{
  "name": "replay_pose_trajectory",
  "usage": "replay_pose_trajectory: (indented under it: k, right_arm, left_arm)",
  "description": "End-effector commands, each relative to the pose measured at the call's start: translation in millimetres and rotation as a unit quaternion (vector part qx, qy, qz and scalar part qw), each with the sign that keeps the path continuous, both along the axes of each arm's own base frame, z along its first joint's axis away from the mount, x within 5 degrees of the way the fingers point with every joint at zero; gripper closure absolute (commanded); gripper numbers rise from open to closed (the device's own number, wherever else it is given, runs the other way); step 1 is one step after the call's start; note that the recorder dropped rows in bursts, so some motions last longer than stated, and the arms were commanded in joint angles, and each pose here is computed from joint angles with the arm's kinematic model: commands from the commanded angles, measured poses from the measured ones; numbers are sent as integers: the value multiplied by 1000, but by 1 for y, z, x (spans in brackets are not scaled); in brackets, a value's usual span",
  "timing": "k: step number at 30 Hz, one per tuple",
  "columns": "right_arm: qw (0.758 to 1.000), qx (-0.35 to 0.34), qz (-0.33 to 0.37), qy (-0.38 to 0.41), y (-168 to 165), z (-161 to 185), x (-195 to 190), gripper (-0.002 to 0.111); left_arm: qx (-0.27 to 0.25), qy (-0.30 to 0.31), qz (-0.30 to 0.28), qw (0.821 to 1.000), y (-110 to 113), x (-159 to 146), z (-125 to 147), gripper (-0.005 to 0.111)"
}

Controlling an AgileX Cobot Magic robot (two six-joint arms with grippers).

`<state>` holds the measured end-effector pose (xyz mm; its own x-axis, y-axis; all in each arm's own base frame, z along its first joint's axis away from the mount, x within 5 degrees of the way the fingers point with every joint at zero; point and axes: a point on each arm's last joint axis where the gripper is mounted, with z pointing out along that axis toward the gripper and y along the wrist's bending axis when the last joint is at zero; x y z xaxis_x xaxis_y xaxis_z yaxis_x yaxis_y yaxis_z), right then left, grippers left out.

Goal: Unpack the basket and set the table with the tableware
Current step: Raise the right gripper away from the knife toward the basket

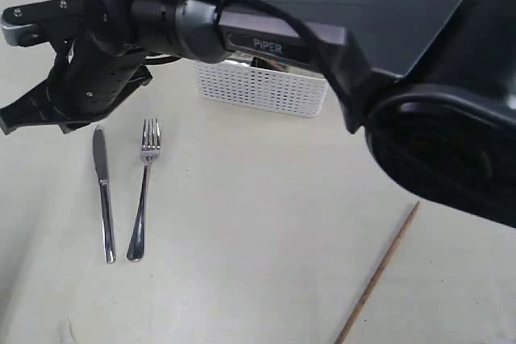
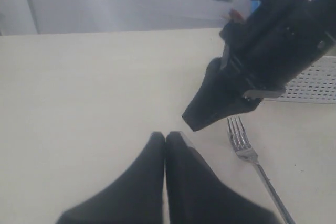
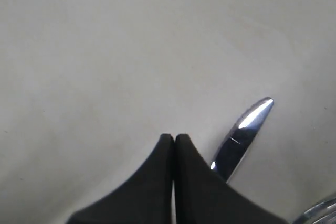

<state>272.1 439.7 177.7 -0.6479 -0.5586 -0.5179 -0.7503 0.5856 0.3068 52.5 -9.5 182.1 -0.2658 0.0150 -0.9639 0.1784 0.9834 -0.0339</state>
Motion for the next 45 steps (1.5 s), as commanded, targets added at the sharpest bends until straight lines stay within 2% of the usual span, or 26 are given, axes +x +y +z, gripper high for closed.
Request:
replay_pose_trajectory:
  k: [1,11,16,21,28,35,41,45]
  right_arm:
    - [999,-48,17,21,5,-18,1,109]
    - [997,-62,16,41,19,-40,9,109]
    - [996,-91,5,22,19,-57,17,109]
    - [994,-110,-12,9,18,-60,22,109]
    - [994,-104,14,6,19,-52,19,109]
    - [994,-94,50,12,16,-18,11,109]
    - [987,-145,76,-7,0,9,9,109]
    - [976,-197,90,-6,-9,7,8,109]
  left_arm:
    - [1,-5,-2,1000,0,0,0,107]
    - [1,-5,-2,1000,0,0,0,107]
    - [1,-5,-2,1000,0,0,0,107]
    - [1,-5,-2,1000,0,0,0,107]
    - [1,-5,-2,1000,0,0,0,107]
    - [1,-5,-2,1000,0,0,0,107]
    - [1,-5,-2,1000,0,0,0,107]
    - [1,-5,-2,1000,0,0,0,107]
